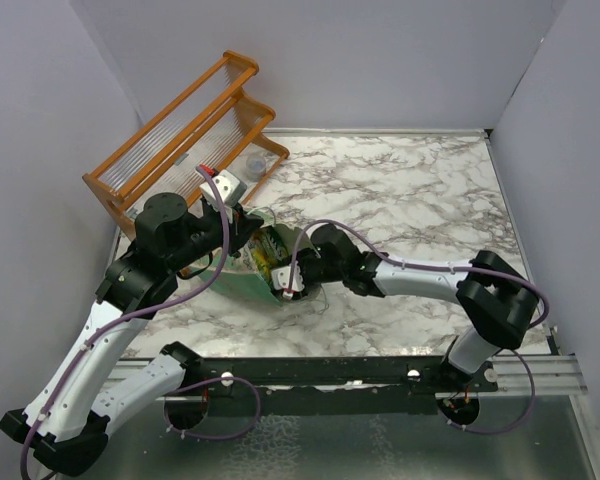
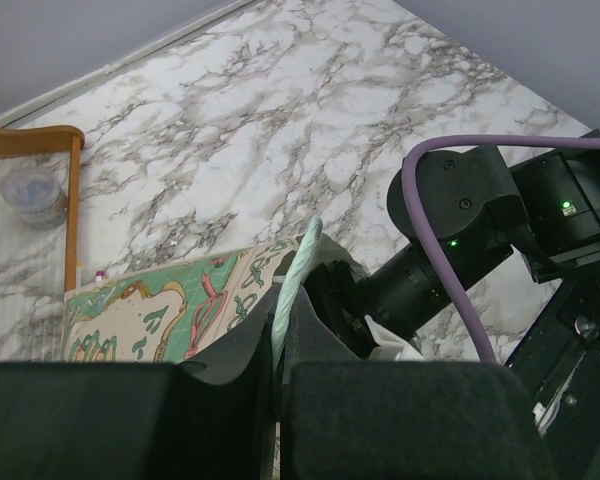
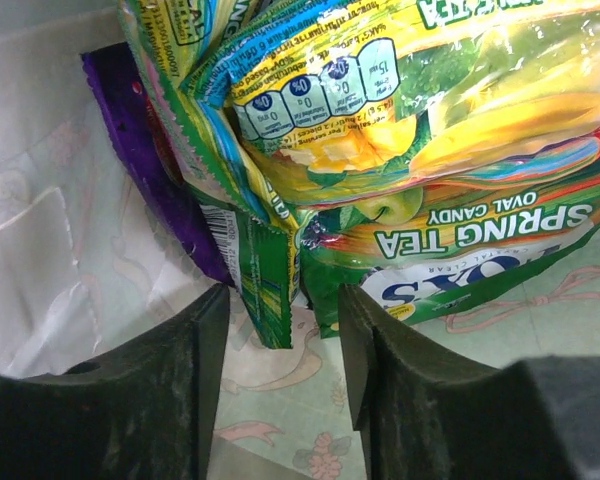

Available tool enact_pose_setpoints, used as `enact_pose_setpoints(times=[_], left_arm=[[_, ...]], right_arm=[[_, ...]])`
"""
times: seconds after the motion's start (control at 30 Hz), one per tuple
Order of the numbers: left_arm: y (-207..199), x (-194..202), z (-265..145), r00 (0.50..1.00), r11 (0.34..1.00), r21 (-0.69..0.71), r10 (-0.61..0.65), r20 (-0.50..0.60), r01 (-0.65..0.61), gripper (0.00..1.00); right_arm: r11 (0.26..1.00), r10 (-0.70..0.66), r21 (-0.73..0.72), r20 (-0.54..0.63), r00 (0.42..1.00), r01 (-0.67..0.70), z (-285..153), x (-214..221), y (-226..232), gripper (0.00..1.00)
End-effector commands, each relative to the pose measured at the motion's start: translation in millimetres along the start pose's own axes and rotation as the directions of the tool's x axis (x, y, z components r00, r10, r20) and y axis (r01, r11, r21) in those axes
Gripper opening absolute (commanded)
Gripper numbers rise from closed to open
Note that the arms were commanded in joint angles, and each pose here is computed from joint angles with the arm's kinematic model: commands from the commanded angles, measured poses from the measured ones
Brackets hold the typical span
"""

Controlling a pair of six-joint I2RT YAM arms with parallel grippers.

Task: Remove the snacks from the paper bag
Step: Take out the snack from the paper bag.

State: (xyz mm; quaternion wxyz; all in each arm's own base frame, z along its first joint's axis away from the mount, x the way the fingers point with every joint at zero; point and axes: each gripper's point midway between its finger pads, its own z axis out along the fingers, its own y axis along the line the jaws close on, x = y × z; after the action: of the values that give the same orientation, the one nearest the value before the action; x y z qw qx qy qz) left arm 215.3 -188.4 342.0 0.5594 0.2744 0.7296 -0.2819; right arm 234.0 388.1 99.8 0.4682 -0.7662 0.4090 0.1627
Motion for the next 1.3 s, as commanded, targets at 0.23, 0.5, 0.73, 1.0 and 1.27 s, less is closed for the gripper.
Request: enact_pose_setpoints(times=[0.23,0.5,0.73,1.0,1.27], left_arm=[[-9,-20,-6,0.997,0.999,0.038,0.012,0.072,-0.015,0.00],[-7,-17,-7,0.997,0.999,0.028,0.015,0.070,-0.017,0.00],[-5,-11,-7,0.998,1.000,0.013,0.010,0.060,-0.011,0.00],[0,-11,-7,0.998,1.000,-0.017,-0.011,0.064,0.012,0.00],[4,-16,-11,0.996,0.998,-0.051,-0.018,0.083,0.023,0.00]], right_arm=[[0.997,0.010,0.071,0.113,0.994,-0.018,1,-28,-22,0.08],[0.985,0.057,0.154,0.173,0.983,-0.084,-23,-51,-39,0.01],[0.952,0.124,0.245,0.234,0.964,-0.182,-58,-73,-57,0.01],[0.927,0.160,0.282,0.299,0.941,-0.247,-82,-92,-66,0.01],[0.927,0.212,0.250,0.263,0.941,-0.279,-72,-78,-54,0.01]])
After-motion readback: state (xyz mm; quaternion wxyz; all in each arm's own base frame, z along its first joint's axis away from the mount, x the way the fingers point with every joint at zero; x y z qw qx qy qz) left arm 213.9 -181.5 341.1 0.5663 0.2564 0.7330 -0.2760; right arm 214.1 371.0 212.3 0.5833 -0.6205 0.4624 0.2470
